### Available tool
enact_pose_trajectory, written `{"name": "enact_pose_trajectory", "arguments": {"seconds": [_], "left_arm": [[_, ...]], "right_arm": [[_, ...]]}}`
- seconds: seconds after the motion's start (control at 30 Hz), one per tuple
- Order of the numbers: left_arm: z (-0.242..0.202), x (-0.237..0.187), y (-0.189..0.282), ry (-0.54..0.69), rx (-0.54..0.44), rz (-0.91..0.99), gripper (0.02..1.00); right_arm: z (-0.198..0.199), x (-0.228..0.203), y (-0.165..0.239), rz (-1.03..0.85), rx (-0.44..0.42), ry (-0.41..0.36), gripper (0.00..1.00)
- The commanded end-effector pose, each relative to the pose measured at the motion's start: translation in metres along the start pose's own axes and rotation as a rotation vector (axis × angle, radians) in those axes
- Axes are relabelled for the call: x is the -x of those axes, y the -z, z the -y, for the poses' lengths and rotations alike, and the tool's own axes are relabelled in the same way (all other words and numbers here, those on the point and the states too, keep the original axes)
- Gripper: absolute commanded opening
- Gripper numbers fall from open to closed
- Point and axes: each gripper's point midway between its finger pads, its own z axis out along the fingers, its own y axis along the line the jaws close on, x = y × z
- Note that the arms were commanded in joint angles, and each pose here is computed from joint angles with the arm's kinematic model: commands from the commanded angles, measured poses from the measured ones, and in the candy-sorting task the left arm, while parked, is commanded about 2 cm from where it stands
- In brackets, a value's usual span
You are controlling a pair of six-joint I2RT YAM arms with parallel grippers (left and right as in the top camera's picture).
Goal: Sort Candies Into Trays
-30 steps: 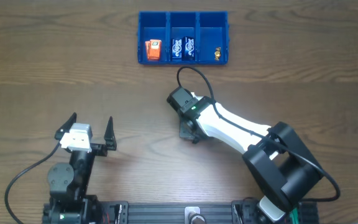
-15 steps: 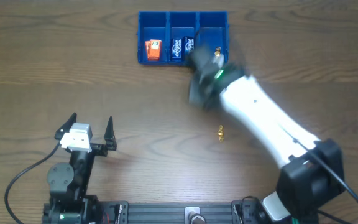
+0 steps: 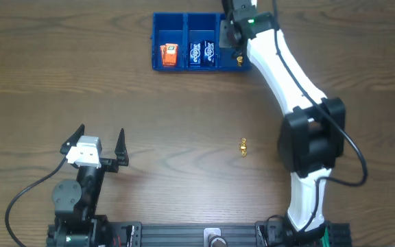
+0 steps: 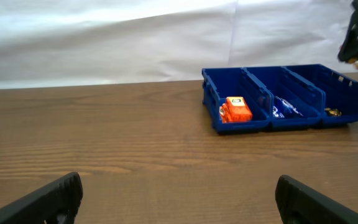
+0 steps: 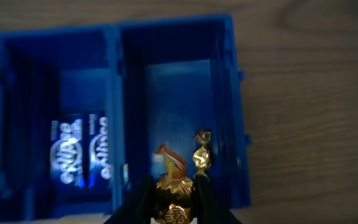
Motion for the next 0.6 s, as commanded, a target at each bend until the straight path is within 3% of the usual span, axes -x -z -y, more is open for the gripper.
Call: {"name": "enact_pose_trajectory", "arguments": {"seconds": [0.03,0.1,0.2,0.43,0.6], "left_arm": [[0.002,-0.016,-0.001,0.003,-0.016,-0.046,0.996],[0.002,-0.016,-0.001,0.003,-0.016,-0.046,0.996],[0.002,-0.016,-0.001,0.003,-0.016,-0.046,0.998],[0.002,-0.016,-0.001,0.003,-0.016,-0.046,0.998],[0.002,-0.016,-0.001,0.003,-0.016,-0.046,0.998]], "right_arm": [[0.005,0.019,0.005,0.062,-0.018,0.001,0.148],[0.005,0.019,0.005,0.064,-0.018,0.002,0.196],[0.005,0.02,0.005,0.065,-0.017,0.02,0.354],[0.003,0.017,0.008,0.057,-0.019,0.03,0.386],[0.001,-0.002,0.037,0.069,-0.016,0.056,0.393]]}}
